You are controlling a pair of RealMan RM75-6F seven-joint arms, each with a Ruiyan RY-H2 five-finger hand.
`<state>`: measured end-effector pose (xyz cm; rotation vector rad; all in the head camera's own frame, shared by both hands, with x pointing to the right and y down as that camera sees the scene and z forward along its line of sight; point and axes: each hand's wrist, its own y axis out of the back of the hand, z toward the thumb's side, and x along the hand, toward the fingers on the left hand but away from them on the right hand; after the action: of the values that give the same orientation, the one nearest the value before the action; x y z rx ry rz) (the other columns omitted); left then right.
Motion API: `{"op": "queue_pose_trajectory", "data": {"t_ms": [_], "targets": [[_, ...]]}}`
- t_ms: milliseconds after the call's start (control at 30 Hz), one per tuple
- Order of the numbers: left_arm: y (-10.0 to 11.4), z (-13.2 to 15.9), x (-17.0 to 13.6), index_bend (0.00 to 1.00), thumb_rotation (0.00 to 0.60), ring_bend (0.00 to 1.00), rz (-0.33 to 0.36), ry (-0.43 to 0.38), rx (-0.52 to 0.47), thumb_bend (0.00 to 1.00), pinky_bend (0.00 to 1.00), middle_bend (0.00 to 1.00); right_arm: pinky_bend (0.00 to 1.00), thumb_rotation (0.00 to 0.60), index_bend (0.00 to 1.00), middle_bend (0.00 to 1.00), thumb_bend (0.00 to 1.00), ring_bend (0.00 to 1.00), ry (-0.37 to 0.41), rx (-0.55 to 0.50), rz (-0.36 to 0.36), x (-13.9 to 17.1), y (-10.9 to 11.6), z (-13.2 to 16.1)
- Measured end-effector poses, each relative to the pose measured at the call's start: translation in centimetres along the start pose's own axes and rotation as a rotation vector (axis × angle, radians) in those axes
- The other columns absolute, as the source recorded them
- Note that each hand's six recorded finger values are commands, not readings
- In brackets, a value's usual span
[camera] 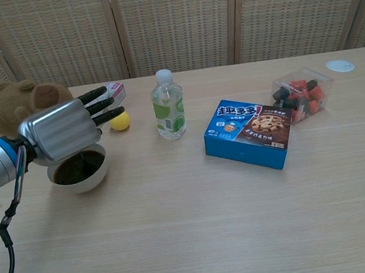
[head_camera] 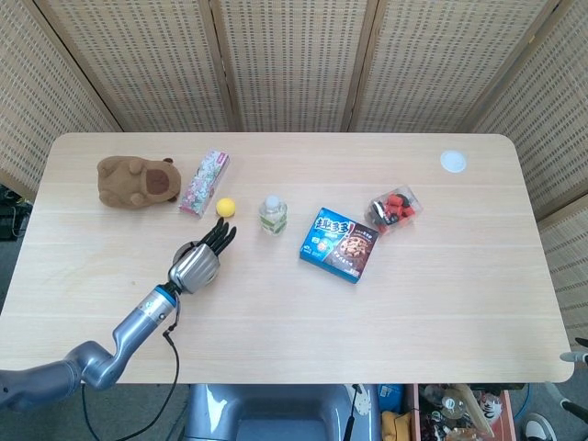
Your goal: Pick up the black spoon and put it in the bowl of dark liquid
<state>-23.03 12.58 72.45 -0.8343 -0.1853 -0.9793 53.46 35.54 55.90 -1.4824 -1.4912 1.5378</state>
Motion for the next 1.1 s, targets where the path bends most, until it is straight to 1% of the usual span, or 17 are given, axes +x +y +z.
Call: {"op": "queue_pose_trajectory", "data": {"t_ms": [200, 400, 700, 867, 1100], "targets": [[-0.9, -0.7, 0.7, 0.58, 0.6, 0.0, -0.042, 0.036, -0.014, 0.47, 0.0, 0.0, 0.31, 0.6, 0.46, 0.34, 0.3, 0.22, -0.001, 0.0, 0.002, 0.0, -0.1, 0.0], [-1.9, -1.1, -0.1, 0.58, 0.6, 0.0, -0.065, 0.043, -0.025, 0.47, 0.0, 0.0, 0.31, 0.6, 0.46, 0.34, 0.3, 0.22, 0.003, -0.001, 0.004, -0.1, -0.2, 0.0], [-1.7, -1.5, -1.1, 0.58, 0.6, 0.0, -0.067, 0.07, -0.114, 0.47, 0.0, 0.0, 0.31, 0.6, 0.46, 0.34, 0.3, 0.22, 0.007, -0.002, 0.005, -0.1, -0.2, 0.1], [-1.0, -2.0, -1.4, 0.57, 0.6, 0.0, -0.056, 0.094, -0.164, 0.47, 0.0, 0.0, 0.31, 0.6, 0.46, 0.34, 0.3, 0.22, 0.012, -0.002, 0.001, -0.1, -0.1, 0.3], [-1.6, -1.4, -1.8, 0.57, 0.6, 0.0, -0.087, 0.081, -0.162, 0.47, 0.0, 0.0, 0.31, 0.6, 0.46, 0.34, 0.3, 0.22, 0.013, -0.002, 0.001, -0.1, -0.1, 0.3]]}}
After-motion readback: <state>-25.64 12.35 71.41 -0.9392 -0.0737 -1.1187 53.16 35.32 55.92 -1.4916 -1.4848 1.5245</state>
